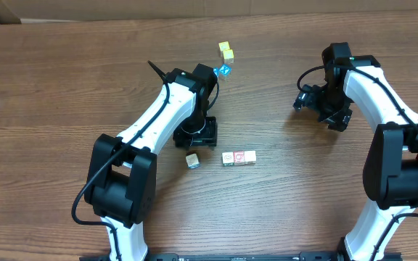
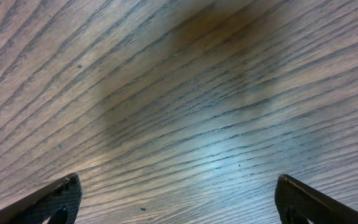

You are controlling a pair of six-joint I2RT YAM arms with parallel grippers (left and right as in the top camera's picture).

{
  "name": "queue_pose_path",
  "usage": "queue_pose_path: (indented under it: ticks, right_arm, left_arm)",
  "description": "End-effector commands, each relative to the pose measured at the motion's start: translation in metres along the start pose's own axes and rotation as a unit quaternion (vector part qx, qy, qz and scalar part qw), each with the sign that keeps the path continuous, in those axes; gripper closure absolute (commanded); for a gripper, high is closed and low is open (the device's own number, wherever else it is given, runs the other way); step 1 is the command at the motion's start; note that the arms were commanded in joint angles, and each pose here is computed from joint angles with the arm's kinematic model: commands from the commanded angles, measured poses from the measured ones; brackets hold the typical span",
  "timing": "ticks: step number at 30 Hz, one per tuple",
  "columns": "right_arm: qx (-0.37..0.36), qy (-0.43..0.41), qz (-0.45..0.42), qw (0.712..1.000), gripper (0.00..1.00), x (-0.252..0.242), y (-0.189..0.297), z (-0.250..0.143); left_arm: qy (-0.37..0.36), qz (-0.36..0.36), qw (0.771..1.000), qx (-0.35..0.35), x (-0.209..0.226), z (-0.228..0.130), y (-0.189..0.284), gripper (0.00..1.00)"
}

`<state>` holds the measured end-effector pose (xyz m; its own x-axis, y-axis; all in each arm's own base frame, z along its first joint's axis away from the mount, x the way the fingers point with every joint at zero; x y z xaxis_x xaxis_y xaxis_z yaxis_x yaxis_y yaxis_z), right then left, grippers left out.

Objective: Flip 4 blocks
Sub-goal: 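Rotate the yellow block and set it down left of the placed blocks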

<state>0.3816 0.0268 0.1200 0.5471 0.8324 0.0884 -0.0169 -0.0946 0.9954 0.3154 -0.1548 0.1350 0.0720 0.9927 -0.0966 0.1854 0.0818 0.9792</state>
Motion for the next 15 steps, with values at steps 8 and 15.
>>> queue_pose_path:
  ticks: [8, 15]
  right_arm:
    - [-0.01, 0.002, 0.004, 1.0, 0.0, 0.001, 0.005, 0.005]
    - [-0.01, 0.002, 0.004, 1.0, 0.0, 0.001, 0.005, 0.005]
  left_arm:
    - [0.034, 0.104, 0.994, -0.003, 0.025, -0.004, 0.011, 0.96]
    - [0.072, 0.15, 0.986, -0.013, 0.044, -0.002, 0.003, 0.96]
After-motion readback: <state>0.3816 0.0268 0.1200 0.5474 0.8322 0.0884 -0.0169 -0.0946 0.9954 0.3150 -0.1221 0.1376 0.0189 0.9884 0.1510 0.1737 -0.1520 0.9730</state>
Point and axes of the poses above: each gripper's point midway between its finger pads, its own y axis back along the fingers, its own x axis along the line the jaws close on, z = x × y, the point moved 8 cm from there along y, back along the fingers, and after that the axes turned 4 degrees about -y, right-handed, at the moved point
